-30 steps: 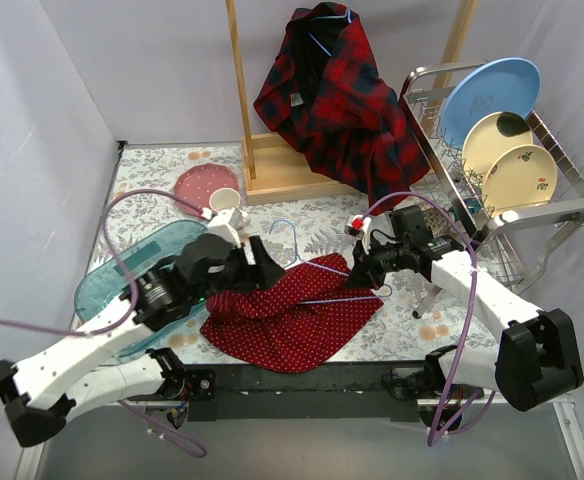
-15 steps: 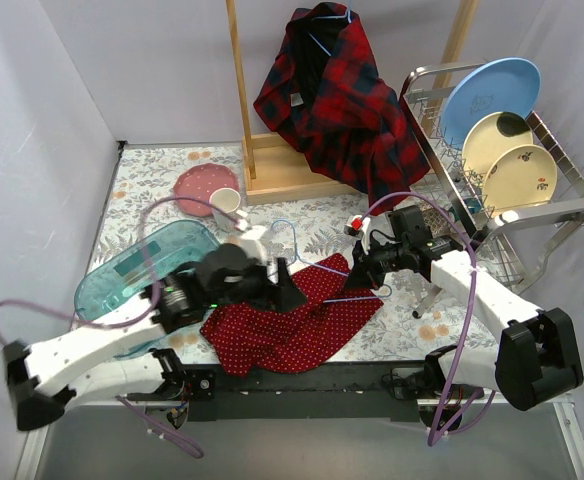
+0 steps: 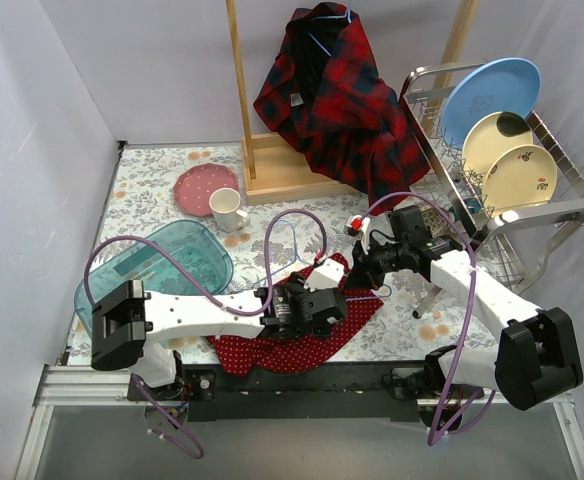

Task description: Place the skirt on the hanger

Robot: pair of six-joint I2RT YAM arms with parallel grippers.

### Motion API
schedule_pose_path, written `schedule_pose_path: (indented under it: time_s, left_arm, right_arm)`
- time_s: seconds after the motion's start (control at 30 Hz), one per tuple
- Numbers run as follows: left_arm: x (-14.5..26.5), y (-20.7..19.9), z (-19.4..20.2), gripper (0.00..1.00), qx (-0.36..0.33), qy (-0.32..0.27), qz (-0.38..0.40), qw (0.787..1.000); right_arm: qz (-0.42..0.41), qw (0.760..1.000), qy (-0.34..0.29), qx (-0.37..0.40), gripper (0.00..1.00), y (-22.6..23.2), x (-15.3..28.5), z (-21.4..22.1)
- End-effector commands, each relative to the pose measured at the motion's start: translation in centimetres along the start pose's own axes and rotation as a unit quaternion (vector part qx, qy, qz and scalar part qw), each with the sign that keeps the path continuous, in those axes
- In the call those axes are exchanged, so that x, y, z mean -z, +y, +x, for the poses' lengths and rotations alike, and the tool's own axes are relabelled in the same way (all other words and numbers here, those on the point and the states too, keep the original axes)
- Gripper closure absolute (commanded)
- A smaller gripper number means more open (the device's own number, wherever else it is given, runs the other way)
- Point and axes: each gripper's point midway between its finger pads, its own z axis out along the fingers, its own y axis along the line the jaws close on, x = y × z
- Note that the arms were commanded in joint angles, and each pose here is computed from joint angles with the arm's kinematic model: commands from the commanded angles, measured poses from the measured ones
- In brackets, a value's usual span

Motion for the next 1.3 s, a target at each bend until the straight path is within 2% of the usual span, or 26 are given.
schedule_pose_path:
  time_s: [0.0, 0.17, 0.33, 0.5, 0.6, 0.77, 1.03, 1.13, 1.17, 1.27]
  left_arm:
    - [-0.4, 4.1, -2.3, 0.27, -0.029, -0.053, -0.132, 0.989]
    - [-1.7, 5.5, -0.5, 0.27, -0.044, -0.027, -0.168, 0.984]
    - [-1.8, 7.7, -0.7, 0.29, 0.016, -0.027, -0.154, 0.988]
    - [-1.5, 9.1, -0.7, 0.37, 0.032, -0.026, -0.144, 0.989]
    - [-1.5, 10.1, -0.6, 0.37, 0.046, -0.021, -0.138, 0.989]
    - [-1.2, 10.3, -1.4, 0.43, 0.078, -0.036, -0.096, 0.992]
    - [-4.0, 9.0, -0.2, 0.48, 0.062, -0.002, -0.07, 0.996]
    - [-5.3, 9.5, 0.3, 0.55, 0.053, 0.007, -0.093, 0.994]
    - [-5.5, 9.7, 0.3, 0.66, 0.051, 0.007, -0.101, 0.994]
    - [-6.0, 10.6, 0.1, 0.78, 0.052, 0.006, -0.119, 0.992]
  right_arm:
    - [0.014, 1.0, 0.004, 0.009, 0.99, -0.5, 0.1, -0.3]
    - [0.013, 1.0, 0.004, 0.009, 0.99, -0.4, 0.1, -0.3]
    - [0.014, 1.0, 0.003, 0.009, 0.99, -0.4, 0.1, -0.3]
    - [0.013, 1.0, 0.004, 0.009, 0.99, -0.4, 0.1, -0.3]
    - [0.014, 1.0, 0.003, 0.009, 0.99, -0.4, 0.1, -0.3]
    - [0.013, 1.0, 0.005, 0.008, 0.99, -0.4, 0.1, -0.2]
    - [0.012, 1.0, 0.004, 0.008, 0.99, -0.4, 0.1, -0.3]
    - [0.012, 1.0, 0.003, 0.009, 0.99, -0.3, 0.1, -0.3]
    - [0.011, 1.0, 0.004, 0.008, 0.99, -0.3, 0.1, -0.2]
    - [0.01, 1.0, 0.005, 0.008, 0.99, -0.2, 0.1, -0.1]
